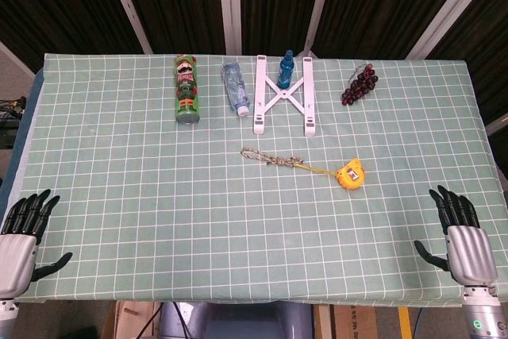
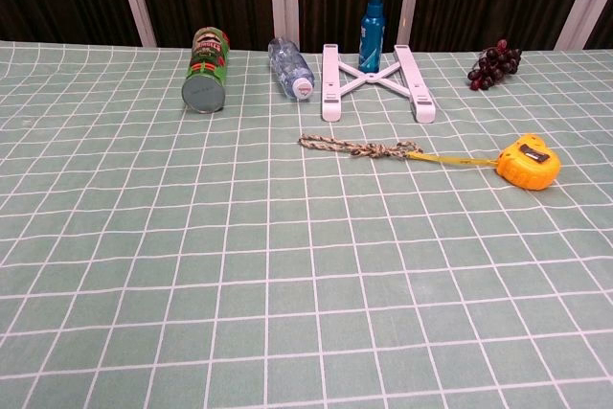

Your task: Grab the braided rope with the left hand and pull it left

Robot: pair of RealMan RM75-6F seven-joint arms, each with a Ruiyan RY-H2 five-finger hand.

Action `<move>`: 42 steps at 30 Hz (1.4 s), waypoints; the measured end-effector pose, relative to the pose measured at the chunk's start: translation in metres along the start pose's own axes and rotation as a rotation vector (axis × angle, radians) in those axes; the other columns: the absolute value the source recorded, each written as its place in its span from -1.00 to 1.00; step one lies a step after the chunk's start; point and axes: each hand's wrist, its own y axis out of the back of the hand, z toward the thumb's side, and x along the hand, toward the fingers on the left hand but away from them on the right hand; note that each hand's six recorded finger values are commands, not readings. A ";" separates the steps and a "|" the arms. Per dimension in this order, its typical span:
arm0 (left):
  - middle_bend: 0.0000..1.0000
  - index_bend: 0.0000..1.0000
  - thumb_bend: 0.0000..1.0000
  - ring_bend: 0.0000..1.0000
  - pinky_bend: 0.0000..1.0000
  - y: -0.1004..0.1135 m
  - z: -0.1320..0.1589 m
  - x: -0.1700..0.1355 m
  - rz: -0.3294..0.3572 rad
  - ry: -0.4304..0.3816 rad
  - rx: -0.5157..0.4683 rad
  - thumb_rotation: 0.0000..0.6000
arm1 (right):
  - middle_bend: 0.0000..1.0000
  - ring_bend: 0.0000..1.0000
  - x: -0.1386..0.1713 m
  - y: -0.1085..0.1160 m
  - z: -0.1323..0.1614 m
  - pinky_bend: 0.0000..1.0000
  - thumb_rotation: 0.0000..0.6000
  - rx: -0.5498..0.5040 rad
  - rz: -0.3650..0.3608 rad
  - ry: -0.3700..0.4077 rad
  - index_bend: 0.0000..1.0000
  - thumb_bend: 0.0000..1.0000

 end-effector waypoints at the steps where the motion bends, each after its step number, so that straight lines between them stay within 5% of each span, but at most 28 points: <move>1: -1.00 -1.00 -0.93 -1.00 -1.00 0.000 0.000 0.000 -0.001 0.000 -0.001 1.00 | -1.00 -1.00 0.000 0.000 0.000 -1.00 1.00 0.000 0.002 0.000 -1.00 -0.46; 12: -1.00 -0.98 -0.89 -1.00 -1.00 -0.007 0.005 0.011 -0.029 -0.002 -0.002 1.00 | -1.00 -1.00 -0.002 -0.003 -0.005 -1.00 1.00 -0.019 0.016 -0.027 -1.00 -0.46; 18: -1.00 -0.67 -0.71 -1.00 -1.00 -0.003 0.026 0.043 -0.021 -0.023 -0.039 1.00 | -1.00 -1.00 -0.004 -0.005 -0.007 -1.00 1.00 -0.038 0.031 -0.042 -1.00 -0.46; 27: -0.95 -0.39 -0.48 -1.00 -1.00 -0.001 0.091 0.139 -0.030 -0.097 0.027 1.00 | -1.00 -1.00 -0.007 -0.008 -0.011 -1.00 1.00 -0.069 0.059 -0.076 -1.00 -0.46; 34: -0.89 -0.27 -0.40 -1.00 -1.00 -0.015 0.169 0.208 -0.049 -0.139 0.041 1.00 | -1.00 -1.00 -0.008 -0.008 -0.012 -1.00 1.00 -0.090 0.067 -0.088 -1.00 -0.46; 42: -0.84 -0.17 -0.37 -1.00 -1.00 -0.045 0.232 0.244 -0.096 -0.174 0.088 1.00 | -1.00 -1.00 -0.008 -0.010 -0.015 -1.00 1.00 -0.124 0.087 -0.112 -1.00 -0.46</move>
